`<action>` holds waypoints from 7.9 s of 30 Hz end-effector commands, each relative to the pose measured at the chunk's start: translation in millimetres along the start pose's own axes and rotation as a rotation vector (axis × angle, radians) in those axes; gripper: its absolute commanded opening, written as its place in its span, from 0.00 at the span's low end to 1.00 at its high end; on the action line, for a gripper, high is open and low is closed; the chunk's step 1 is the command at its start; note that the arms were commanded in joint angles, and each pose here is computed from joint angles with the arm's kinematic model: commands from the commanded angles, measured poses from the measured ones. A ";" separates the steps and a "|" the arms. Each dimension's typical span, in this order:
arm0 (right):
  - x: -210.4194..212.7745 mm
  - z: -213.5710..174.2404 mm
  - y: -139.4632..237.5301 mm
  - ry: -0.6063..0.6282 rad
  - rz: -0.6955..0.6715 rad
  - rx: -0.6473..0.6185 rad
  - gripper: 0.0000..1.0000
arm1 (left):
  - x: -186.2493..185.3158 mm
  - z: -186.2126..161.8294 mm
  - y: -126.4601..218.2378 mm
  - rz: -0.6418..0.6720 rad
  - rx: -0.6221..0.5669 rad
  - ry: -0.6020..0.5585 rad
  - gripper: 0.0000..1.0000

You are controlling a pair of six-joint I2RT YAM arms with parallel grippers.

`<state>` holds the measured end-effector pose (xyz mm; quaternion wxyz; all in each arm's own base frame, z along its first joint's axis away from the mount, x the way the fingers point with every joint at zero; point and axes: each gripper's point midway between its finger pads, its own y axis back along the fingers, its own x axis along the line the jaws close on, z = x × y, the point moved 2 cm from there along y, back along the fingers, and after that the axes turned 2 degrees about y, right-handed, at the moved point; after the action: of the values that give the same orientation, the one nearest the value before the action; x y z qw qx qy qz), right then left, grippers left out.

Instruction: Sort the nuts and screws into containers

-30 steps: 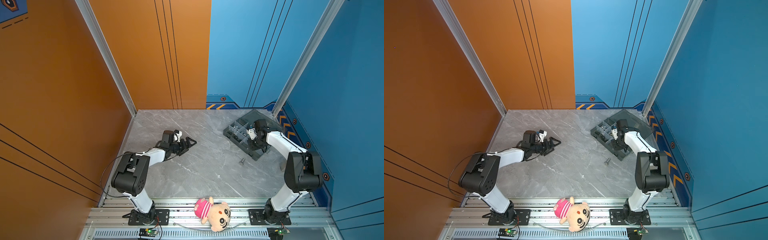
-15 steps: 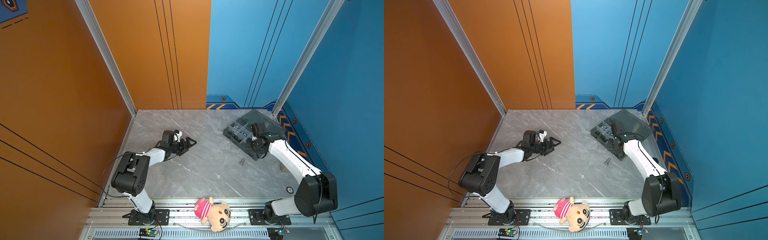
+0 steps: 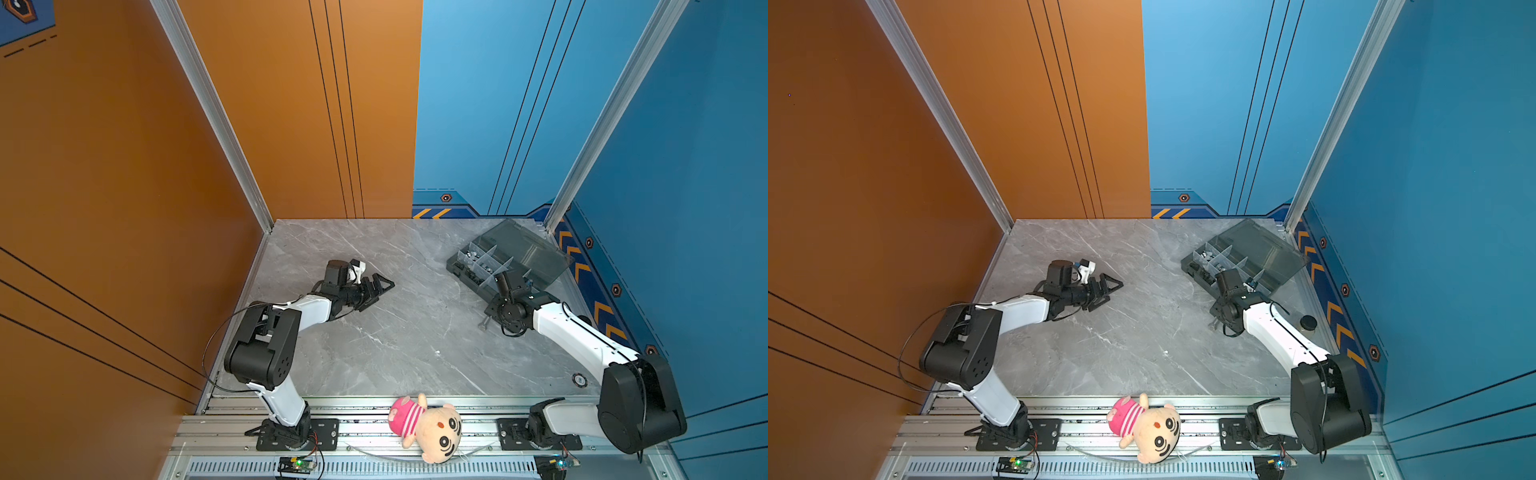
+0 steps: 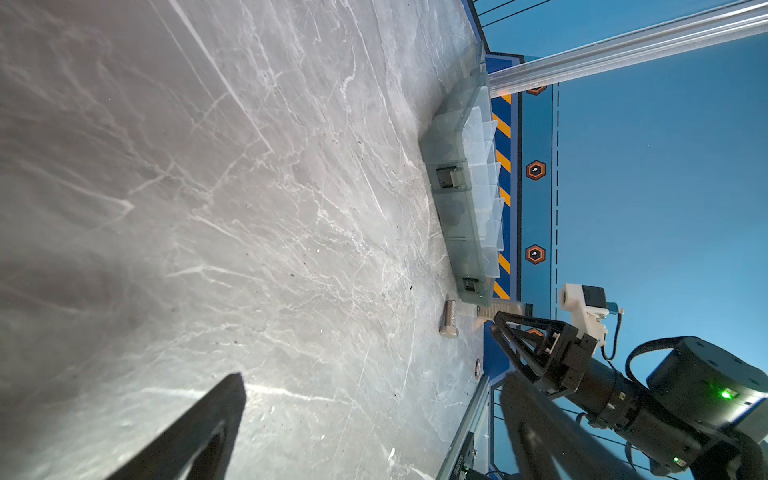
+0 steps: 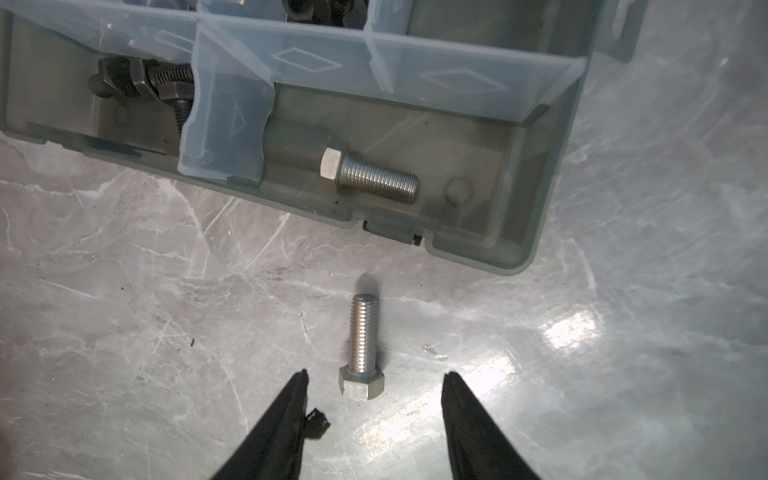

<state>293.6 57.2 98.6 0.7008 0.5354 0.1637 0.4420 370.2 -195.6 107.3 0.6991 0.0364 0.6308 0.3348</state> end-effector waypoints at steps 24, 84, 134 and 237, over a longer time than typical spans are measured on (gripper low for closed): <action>3.4 -36.3 -50.5 -0.093 -0.054 0.011 0.55 | 2.7 2.0 -1.2 -0.012 0.010 -0.019 0.98; -17.4 -54.5 -59.9 -0.031 -0.096 0.067 0.21 | 6.6 2.2 -1.4 -0.012 0.005 -0.012 0.98; 4.2 -22.9 -30.5 0.136 0.019 0.024 0.00 | 14.6 6.0 2.0 -0.014 -0.011 0.006 0.98; 37.2 111.9 26.2 0.853 0.112 -0.143 0.33 | -22.0 37.5 52.3 0.141 -0.128 -0.185 0.98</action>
<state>374.9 13.9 160.9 0.5583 0.2637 0.4411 0.6513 382.1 -166.0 153.1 0.7278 0.0409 0.5691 0.3805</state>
